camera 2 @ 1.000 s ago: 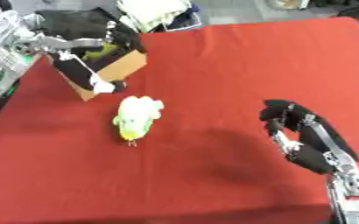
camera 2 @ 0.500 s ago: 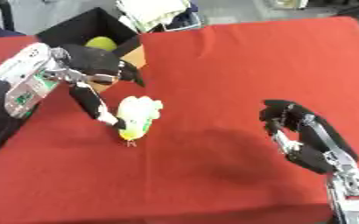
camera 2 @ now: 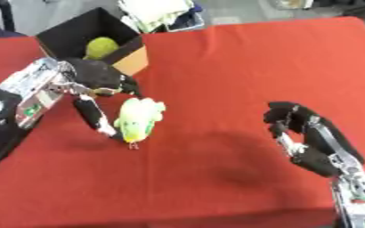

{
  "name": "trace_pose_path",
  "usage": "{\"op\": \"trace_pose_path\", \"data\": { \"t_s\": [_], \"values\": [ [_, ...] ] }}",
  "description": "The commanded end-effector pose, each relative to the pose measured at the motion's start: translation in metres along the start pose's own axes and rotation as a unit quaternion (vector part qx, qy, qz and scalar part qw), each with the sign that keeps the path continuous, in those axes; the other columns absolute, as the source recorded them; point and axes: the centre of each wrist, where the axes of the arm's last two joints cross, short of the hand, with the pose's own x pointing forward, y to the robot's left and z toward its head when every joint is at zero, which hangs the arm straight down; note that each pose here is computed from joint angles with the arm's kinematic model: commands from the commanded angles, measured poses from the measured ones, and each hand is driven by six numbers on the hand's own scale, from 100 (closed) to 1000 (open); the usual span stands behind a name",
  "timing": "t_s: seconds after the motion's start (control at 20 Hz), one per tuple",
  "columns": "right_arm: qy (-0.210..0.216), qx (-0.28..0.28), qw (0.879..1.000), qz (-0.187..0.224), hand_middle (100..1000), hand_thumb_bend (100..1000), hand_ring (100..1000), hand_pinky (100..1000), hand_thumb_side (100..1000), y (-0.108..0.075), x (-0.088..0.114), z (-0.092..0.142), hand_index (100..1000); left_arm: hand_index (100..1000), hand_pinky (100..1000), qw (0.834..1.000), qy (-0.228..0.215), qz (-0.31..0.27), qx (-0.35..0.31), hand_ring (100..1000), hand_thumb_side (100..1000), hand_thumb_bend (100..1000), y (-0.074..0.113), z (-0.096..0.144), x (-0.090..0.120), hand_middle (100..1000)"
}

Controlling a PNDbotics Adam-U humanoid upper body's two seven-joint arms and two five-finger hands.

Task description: Pick up objects on the table and place them in the box.

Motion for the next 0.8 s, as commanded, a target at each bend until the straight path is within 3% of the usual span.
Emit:
{"op": "trace_pose_path", "data": {
  "t_s": [0.05,0.15,0.25,0.35,0.55,0.6,0.8],
  "values": [
    [-0.009,0.000,1.000,0.007,681,100,724,654,470,-0.0037,0.0048,-0.0040,840,926,794,1.000,0.002,-0.009,-0.001,771,725,543,0.0010,0.0008,-0.0044,834],
    [-0.009,0.001,1.000,0.007,680,100,724,654,470,-0.0037,0.0049,-0.0044,840,908,781,1.000,0.003,-0.004,0.006,757,695,511,-0.0022,-0.0022,-0.0030,817],
    [-0.009,0.001,1.000,0.007,680,100,723,653,470,-0.0037,0.0049,-0.0045,840,866,751,1.000,0.006,0.002,0.019,713,606,454,-0.0041,-0.0041,-0.0018,769],
    [-0.009,0.001,1.000,0.007,680,100,723,653,470,-0.0038,0.0049,-0.0046,840,800,710,0.999,0.010,0.009,0.039,636,394,343,-0.0034,-0.0046,-0.0004,684],
    [-0.009,0.001,1.000,0.007,680,100,723,653,470,-0.0040,0.0049,-0.0046,840,800,710,0.998,0.015,0.011,0.062,636,394,343,-0.0055,-0.0062,0.0014,684],
    [-0.009,0.001,1.000,0.007,680,100,723,653,470,-0.0040,0.0049,-0.0046,840,674,649,0.998,0.016,0.012,0.066,527,203,100,-0.0054,-0.0066,0.0015,524],
    [-0.009,0.001,1.000,0.007,680,100,723,653,470,-0.0042,0.0047,-0.0046,840,639,633,0.992,0.017,0.025,0.124,502,204,100,0.0037,0.0031,0.0005,490]
  ]
}}
